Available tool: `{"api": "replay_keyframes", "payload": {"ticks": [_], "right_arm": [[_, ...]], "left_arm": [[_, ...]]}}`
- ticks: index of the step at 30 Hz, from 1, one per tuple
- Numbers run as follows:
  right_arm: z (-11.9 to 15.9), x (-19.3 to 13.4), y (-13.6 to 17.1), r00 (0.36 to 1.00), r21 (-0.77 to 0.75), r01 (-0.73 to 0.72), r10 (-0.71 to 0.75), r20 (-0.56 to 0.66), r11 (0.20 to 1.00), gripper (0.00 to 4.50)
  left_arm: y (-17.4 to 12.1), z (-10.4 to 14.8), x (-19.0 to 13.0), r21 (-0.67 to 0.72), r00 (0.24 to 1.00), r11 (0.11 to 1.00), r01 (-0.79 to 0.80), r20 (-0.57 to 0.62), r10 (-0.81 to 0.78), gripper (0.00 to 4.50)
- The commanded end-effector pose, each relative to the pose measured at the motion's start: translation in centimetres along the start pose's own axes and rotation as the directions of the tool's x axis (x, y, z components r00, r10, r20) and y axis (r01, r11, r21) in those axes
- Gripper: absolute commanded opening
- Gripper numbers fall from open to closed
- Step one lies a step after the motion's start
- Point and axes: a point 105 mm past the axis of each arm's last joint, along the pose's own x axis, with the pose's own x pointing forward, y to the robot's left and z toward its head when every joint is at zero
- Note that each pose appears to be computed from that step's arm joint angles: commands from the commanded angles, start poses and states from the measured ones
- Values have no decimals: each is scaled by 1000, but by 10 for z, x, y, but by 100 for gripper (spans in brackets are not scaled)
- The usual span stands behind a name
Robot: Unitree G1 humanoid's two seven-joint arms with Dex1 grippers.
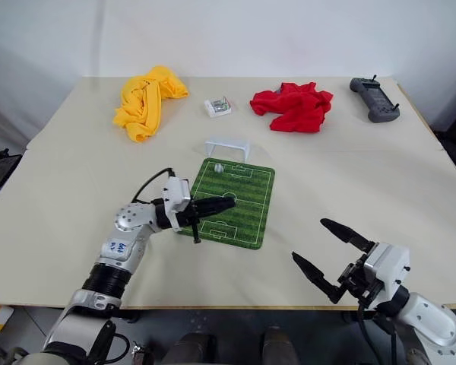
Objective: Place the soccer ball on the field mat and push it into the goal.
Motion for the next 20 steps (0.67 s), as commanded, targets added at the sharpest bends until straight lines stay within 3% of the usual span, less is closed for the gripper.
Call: {"api": "replay_keyframes", "payload": {"ticks": [1,6,9,20], "right_arm": [[8,3,-3,998,-27,31,-30,49,999,450],[10,8,-20,983,-18,149,-146,111,989,450],[10,10,-30,967,3,214,-212,143,977,450],[1,18,-36,971,4,193,-192,145,981,450]], "left_arm": [[17,1,-19,7,994,994,-112,-9,112,5],[7,-4,-49,-26,993,993,-113,-24,113,5],[17,-10,-93,-29,964,967,-254,-86,251,5],[44,8,-151,88,834,853,-515,-178,522,5]]}}
